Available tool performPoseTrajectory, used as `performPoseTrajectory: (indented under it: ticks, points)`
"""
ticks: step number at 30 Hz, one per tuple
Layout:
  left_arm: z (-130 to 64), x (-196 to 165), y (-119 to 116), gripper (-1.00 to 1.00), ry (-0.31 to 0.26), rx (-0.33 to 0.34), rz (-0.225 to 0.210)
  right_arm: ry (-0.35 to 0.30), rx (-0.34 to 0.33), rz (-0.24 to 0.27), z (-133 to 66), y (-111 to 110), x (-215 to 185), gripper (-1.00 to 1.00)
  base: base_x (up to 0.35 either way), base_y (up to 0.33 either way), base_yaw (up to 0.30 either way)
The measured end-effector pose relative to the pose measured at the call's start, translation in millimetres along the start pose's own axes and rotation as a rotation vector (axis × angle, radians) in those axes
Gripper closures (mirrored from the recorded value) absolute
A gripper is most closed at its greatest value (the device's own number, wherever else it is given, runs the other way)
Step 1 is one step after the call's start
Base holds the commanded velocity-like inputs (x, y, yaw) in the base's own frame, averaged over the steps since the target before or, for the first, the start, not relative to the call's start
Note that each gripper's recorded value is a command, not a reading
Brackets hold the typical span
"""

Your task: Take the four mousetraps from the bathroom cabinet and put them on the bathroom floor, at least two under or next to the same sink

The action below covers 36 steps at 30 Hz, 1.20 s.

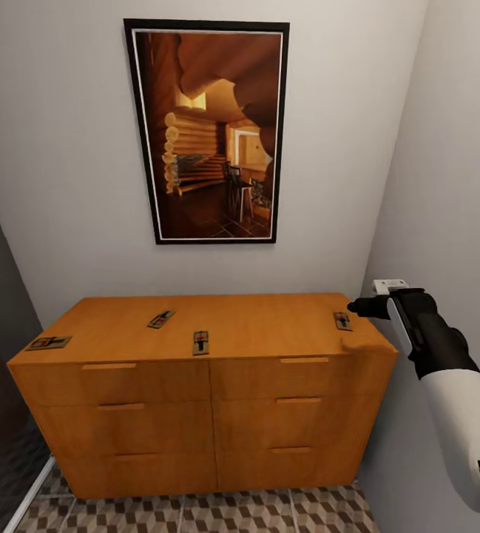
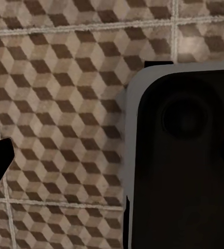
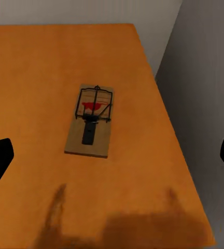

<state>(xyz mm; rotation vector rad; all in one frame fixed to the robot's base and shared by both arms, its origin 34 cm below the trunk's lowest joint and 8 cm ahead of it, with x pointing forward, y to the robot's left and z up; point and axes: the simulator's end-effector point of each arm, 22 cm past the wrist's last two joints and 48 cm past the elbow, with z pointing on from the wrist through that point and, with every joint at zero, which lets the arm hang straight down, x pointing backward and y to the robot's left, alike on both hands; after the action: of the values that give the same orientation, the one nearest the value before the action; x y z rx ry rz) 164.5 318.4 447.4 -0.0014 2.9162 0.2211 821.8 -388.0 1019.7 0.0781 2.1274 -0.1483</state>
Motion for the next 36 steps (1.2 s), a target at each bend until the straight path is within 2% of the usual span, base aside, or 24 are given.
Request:
performPoseTrajectory:
  ticks: [36]
  points:
    - [-3.1, 18, 1, -1.00, 0.048, -0.001, 0.006, 0.062, 0.003, -0.007, 27.0, 4, 29, -1.00, 0.008, -0.005, 0.000]
